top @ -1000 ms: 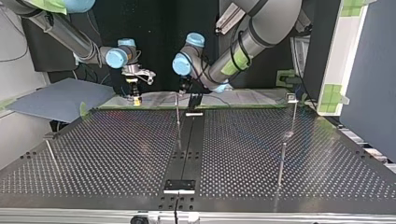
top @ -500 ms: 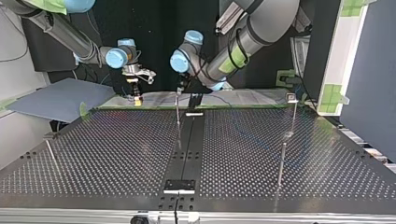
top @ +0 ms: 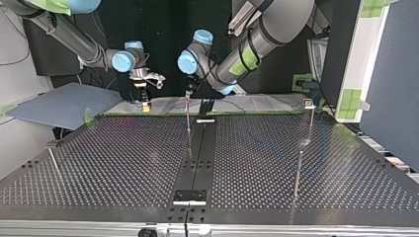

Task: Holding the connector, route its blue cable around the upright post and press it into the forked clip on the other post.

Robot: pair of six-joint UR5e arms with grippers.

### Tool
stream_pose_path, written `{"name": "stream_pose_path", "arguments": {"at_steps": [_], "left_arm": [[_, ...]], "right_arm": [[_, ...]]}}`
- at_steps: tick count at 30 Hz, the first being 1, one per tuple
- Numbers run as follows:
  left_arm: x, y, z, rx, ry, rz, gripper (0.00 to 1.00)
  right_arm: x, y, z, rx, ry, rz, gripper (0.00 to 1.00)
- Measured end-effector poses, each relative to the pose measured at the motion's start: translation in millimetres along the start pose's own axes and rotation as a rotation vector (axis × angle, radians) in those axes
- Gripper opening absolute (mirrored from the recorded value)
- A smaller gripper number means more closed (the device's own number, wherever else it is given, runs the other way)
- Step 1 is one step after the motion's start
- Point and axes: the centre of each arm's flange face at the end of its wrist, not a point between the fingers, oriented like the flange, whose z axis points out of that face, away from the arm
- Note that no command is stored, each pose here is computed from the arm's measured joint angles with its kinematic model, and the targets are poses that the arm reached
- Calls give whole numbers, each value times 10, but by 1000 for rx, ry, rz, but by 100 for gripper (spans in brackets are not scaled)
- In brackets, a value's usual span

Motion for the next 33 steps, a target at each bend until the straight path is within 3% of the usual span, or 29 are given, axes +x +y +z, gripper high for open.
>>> {"name": "stream_pose_path", "arguments": {"at_steps": [11, 23, 33], "left_arm": [[13, 61, -10, -61, 12, 1, 100], [-9, 29, -1, -60, -10, -20, 100], [40, -22, -2, -54, -68, -100, 100]], "right_arm": [[2, -10, 0, 1, 0, -2, 7], [5, -16, 1, 2, 1, -1, 7], [8, -14, 5, 3, 2, 0, 7]]}}
